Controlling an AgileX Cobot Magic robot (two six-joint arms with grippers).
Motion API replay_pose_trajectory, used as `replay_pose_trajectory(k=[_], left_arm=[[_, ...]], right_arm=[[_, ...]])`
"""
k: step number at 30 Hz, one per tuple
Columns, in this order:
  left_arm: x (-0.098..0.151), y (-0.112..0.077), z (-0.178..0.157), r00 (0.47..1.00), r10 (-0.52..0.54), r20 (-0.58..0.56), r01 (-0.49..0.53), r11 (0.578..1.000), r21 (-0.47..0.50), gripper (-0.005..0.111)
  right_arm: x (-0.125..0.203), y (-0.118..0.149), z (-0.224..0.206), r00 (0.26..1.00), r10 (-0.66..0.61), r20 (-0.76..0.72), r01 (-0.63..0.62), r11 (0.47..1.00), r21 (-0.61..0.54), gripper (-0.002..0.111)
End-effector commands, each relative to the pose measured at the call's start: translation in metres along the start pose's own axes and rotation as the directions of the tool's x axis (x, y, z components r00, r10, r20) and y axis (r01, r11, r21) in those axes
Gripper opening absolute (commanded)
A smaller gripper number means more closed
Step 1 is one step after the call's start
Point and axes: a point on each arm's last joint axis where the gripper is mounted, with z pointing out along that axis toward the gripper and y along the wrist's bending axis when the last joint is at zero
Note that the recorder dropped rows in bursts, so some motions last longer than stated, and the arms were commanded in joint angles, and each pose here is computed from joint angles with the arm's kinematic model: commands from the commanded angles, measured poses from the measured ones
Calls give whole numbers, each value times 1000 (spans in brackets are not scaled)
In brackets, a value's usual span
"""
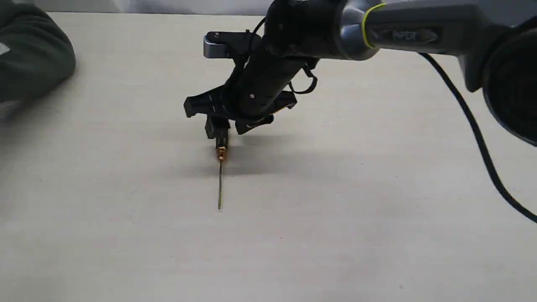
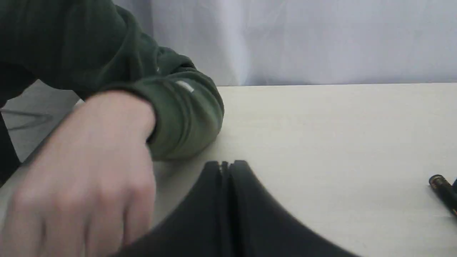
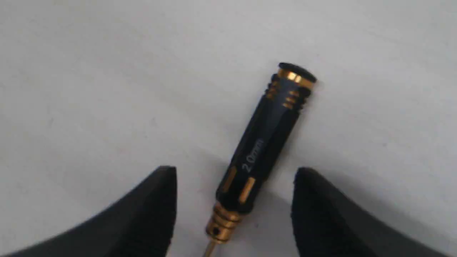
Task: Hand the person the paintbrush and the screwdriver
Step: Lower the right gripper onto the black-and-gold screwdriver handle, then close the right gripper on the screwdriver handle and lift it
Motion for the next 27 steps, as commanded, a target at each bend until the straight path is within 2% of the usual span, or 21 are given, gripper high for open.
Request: replay_pose_trajectory(k=[1, 14, 20, 23, 27], left_arm=[[0, -1, 0, 1000, -2, 8, 2, 1000, 9, 0], [0, -1, 0, 1000, -5, 5, 5, 1000, 10, 0], [0, -1, 0, 1000, -5, 5, 5, 1000, 10, 0], [0, -1, 0, 1000, -5, 5, 5, 1000, 10, 0], [0, -1, 0, 1000, -5, 5, 5, 1000, 10, 0]], right_arm=[[-4, -4, 5, 1000, 10, -14, -9, 999, 36, 51], [-6, -6, 33, 994, 32, -109, -24, 997, 69, 51], [-4, 0, 44, 989, -4, -146, 32, 981, 193, 51], [-3, 2, 45, 983, -37, -178, 85, 961, 264, 45], [-3, 2, 45, 976, -35, -213, 95, 956, 277, 30]])
